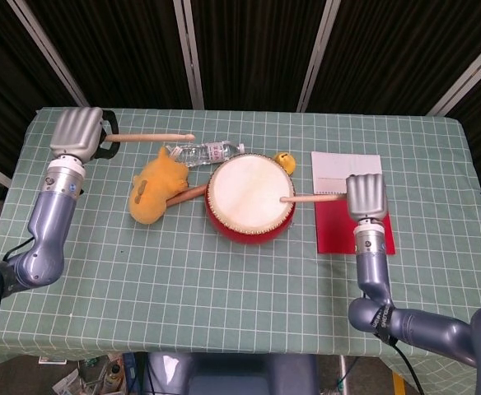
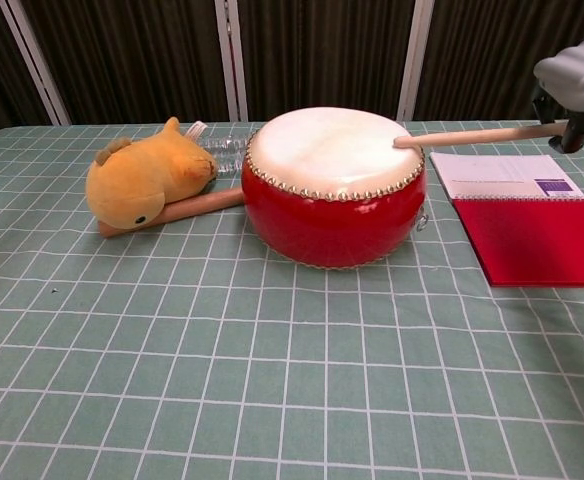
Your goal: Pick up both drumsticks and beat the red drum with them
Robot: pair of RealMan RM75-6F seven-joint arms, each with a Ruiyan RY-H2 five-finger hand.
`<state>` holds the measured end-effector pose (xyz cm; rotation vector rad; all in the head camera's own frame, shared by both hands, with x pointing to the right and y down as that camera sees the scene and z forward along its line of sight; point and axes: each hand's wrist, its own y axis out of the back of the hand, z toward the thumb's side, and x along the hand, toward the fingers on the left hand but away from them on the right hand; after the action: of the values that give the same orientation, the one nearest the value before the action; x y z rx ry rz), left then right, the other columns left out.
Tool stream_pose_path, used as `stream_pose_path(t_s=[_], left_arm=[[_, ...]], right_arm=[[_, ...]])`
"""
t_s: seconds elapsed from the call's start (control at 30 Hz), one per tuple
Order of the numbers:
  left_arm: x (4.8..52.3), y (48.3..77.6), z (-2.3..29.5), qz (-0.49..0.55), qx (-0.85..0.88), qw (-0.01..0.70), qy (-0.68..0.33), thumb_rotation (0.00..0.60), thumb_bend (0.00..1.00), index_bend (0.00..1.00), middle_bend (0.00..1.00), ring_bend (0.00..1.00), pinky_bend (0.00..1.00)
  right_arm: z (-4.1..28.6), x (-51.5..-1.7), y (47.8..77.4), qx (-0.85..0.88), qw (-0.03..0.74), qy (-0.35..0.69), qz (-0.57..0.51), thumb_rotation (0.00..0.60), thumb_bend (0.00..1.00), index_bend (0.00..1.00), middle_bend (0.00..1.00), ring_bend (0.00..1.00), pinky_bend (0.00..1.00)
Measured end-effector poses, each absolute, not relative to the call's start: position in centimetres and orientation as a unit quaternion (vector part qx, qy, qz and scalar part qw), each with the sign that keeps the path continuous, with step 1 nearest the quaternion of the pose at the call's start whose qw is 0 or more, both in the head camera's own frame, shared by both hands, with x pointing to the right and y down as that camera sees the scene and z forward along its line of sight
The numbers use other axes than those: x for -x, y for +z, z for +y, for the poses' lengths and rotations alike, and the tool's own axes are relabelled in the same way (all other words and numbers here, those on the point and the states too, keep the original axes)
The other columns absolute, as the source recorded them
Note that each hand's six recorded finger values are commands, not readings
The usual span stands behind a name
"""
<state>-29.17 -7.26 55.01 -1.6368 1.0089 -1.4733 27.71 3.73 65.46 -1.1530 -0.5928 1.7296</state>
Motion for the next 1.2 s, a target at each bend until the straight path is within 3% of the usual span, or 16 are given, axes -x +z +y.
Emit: stream_pose_path(t_s=[0.27,0.53,0.83,1.2], left_arm=[[28.2,54.4,-4.1,0.379,0.652,0.346,-0.558,0.600,0.58,0.77,1.00,1.00,1.00],[28.7,55.5,3.1,0.371,0.680,0.309,-0.551,0.600,0.58,0.76,1.00,1.00,1.00],[28.6,59.5,10.4,0.346,0.711,0.257,-0.555,0.600,0.58,0.76,1.00,1.00,1.00],[26.2,64.3,13.1,0.301,0.720,0.262,-0.568,0.600,0.58,0.74,1.00,1.00,1.00]], right_arm=[[5.4,-30.0,60.1,0.530,0.414,0.656,-0.341,0.600,0.75,0.98,1.00,1.00,1.00],[10.2,-35.1,57.5,0.569,0.371,0.614,-0.402,0.600,0.75,0.98,1.00,1.00,1.00],[16.5,-37.9,58.5,0.594,0.339,0.633,-0.362,0.600,0.75,0.98,1.00,1.00,1.00],[18.9,-38.7,61.8,0.605,0.324,0.657,-0.313,0.600,0.75,0.98,1.00,1.00,1.00]])
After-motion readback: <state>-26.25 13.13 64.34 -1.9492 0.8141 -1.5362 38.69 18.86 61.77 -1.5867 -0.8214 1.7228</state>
